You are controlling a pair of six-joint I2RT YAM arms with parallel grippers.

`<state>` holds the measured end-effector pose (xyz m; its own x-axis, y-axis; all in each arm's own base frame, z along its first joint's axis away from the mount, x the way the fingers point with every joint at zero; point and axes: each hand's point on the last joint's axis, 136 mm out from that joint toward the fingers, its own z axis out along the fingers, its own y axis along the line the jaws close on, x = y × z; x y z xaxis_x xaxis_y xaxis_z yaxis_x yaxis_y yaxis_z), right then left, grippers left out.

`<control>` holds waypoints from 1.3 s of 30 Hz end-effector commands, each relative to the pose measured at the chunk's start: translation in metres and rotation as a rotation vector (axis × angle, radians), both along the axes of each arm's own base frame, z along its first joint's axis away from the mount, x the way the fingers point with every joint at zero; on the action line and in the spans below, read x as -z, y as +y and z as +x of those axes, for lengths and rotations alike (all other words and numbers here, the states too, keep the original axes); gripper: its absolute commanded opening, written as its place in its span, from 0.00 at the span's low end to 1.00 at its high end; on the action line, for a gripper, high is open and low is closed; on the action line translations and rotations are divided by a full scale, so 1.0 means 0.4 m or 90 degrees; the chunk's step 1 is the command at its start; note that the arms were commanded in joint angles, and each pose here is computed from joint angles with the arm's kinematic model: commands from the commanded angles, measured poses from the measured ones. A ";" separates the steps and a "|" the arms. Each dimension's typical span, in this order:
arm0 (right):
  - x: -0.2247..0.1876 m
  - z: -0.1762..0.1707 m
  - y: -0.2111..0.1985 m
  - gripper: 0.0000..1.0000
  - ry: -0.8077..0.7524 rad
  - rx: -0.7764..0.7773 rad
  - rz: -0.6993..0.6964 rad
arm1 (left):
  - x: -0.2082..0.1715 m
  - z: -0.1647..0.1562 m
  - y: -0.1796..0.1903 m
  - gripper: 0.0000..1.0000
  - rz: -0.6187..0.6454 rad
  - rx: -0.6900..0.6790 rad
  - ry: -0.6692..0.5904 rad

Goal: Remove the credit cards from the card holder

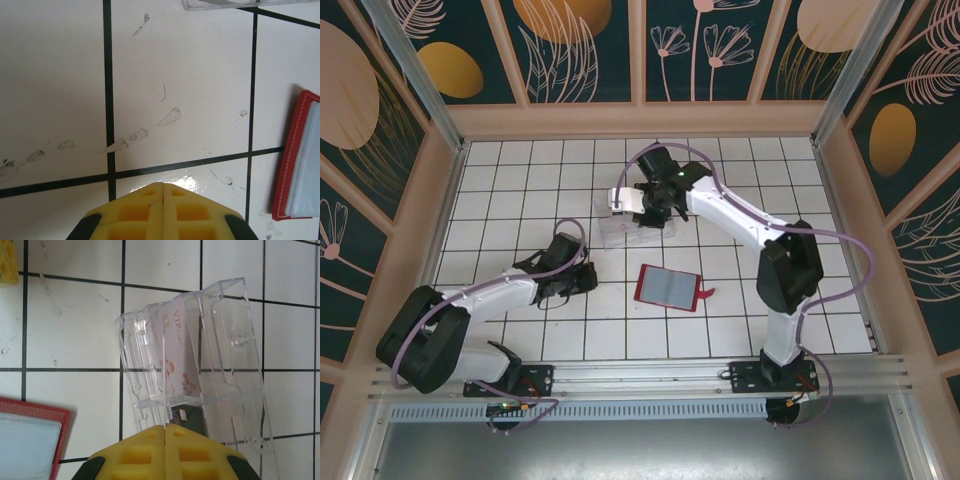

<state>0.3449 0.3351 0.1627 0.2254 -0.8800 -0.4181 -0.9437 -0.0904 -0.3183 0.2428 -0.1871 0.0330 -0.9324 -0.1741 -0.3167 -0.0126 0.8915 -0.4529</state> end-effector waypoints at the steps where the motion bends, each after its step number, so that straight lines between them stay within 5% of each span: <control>1: 0.023 0.003 0.000 0.00 -0.001 -0.041 -0.063 | -0.009 -0.001 0.008 0.00 -0.017 -0.020 -0.007; 39: 0.149 0.054 0.056 0.00 0.007 -0.085 -0.200 | -0.020 -0.012 0.024 0.00 -0.012 -0.026 -0.018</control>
<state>0.3674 0.3627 0.1007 0.3392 -0.9246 -0.1736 -0.9234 -0.2919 -0.2493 0.2404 -0.1833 0.0460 -0.9113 -0.2145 -0.3516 -0.0178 0.8733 -0.4868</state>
